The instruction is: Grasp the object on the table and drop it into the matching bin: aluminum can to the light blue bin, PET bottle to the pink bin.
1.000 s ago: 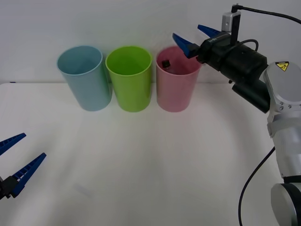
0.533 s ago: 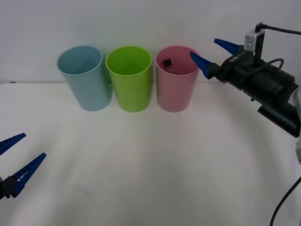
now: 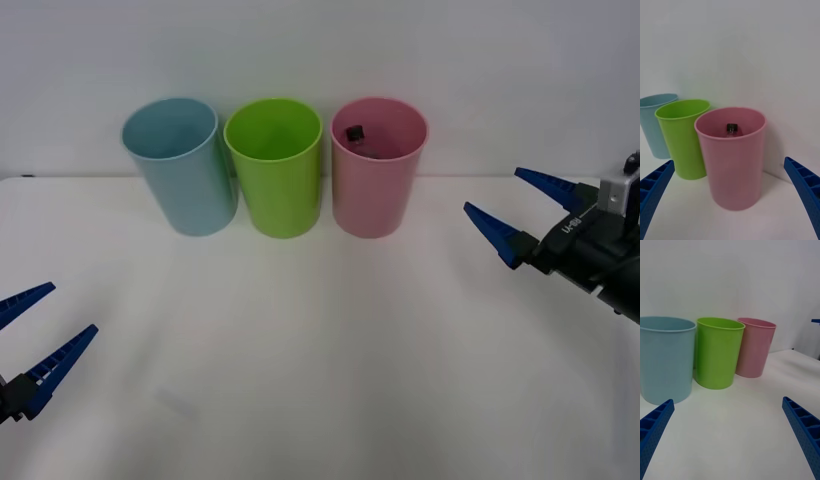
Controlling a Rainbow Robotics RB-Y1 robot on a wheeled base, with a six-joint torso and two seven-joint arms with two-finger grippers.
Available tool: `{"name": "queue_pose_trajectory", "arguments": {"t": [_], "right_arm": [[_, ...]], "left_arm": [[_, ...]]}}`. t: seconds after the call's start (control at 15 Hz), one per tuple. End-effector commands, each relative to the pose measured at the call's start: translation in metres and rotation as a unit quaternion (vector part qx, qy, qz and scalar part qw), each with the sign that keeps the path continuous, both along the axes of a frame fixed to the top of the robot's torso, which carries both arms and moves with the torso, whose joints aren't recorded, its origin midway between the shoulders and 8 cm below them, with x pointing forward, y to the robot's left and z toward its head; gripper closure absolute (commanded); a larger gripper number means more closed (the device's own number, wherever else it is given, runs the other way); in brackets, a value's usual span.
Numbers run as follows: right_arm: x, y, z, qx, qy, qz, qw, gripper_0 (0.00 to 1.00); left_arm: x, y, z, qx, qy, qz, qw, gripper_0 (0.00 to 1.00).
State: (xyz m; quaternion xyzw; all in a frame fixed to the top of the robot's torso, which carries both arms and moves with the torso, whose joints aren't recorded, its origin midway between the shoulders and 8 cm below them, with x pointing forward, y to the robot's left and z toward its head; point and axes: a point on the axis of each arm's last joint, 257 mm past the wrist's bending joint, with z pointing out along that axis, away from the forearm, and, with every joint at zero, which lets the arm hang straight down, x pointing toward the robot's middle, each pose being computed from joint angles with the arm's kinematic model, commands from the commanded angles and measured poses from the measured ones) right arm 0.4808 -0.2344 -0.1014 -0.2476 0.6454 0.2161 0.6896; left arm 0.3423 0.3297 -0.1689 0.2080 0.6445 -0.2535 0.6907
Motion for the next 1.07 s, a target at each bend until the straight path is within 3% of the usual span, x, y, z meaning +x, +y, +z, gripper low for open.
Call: {"name": "queue_pose_trajectory", "arguments": {"t": [0.07, 0.33, 0.73, 1.07], "right_arm": [[-0.029, -0.019, -0.026, -0.026, 0.009, 0.003, 0.9996, 0.0], [-0.068, -0.047, -0.059, -0.07, 0.012, -0.002, 0.9975, 0.0], [-0.124, -0.085, -0.097, -0.108, 0.026, -0.022, 0.9936, 0.0], [-0.158, -0.096, -0.103, -0.095, 0.037, -0.021, 0.9946, 0.0]], "left_arm": [[0.0, 0.0, 0.0, 0.0, 0.0, 0.0, 1.0, 0.0], [0.0, 0.0, 0.0, 0.0, 0.0, 0.0, 1.0, 0.0], [0.0, 0.0, 0.0, 0.0, 0.0, 0.0, 1.0, 0.0], [0.0, 0.0, 0.0, 0.0, 0.0, 0.0, 1.0, 0.0]]}}
